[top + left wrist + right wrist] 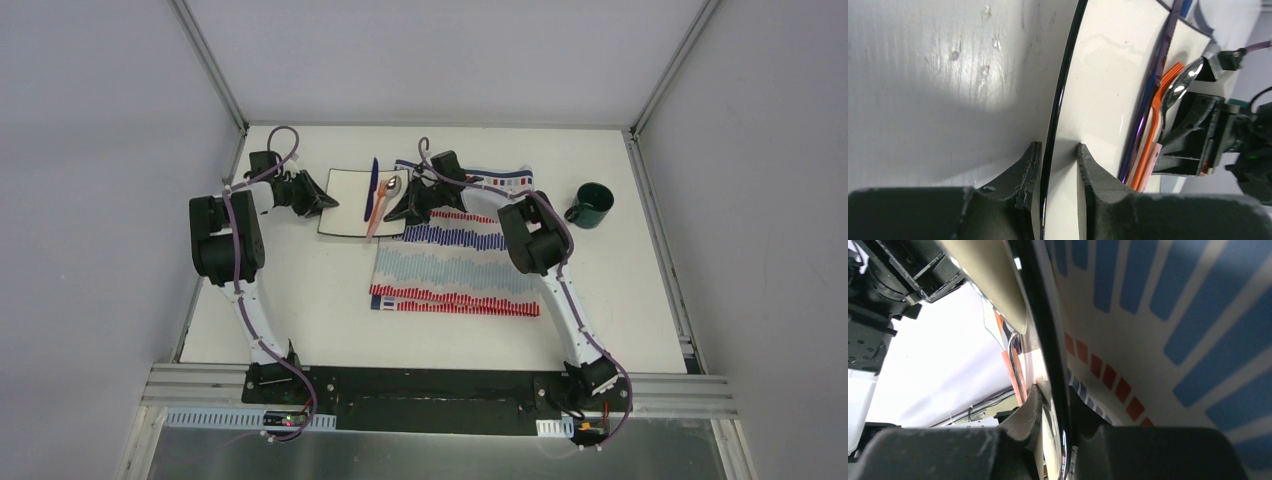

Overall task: Set the dinner table for one person
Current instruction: Pick up the plate at the center of the board.

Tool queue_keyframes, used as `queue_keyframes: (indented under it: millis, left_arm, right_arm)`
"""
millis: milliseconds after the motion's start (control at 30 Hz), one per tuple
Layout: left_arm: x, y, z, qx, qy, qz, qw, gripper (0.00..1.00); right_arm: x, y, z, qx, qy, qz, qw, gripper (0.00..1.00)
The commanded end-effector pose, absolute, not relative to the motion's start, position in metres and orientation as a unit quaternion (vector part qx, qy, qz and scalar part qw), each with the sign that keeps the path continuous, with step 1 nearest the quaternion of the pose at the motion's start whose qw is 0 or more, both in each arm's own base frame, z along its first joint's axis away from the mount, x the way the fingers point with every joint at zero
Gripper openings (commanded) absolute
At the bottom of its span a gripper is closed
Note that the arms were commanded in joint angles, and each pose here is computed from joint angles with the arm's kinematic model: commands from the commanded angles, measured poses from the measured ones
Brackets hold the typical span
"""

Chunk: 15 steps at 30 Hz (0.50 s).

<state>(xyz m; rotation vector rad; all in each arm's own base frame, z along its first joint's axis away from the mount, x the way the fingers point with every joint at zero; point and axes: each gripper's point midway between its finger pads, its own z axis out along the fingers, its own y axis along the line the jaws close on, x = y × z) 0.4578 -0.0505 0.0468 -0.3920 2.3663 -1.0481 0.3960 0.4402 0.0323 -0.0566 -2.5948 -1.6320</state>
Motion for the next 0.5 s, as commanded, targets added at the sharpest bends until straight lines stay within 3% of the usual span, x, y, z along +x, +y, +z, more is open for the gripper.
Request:
queue_keyframes:
  millis: [0,467]
  left_arm:
    - [0.43,-0.113,0.086,-0.101,0.887,-0.391,0.223,0.0]
    - [0.426,-0.123,0.099,-0.086,0.887,-0.393,0.226,0.0]
  right_arm:
    - [0.399,0.456,0.031,0.056,-0.889,-0.443,-0.103,0.0]
    - [0.398,0.45,0.042,0.077,-0.895,-0.424,-0.118,0.0]
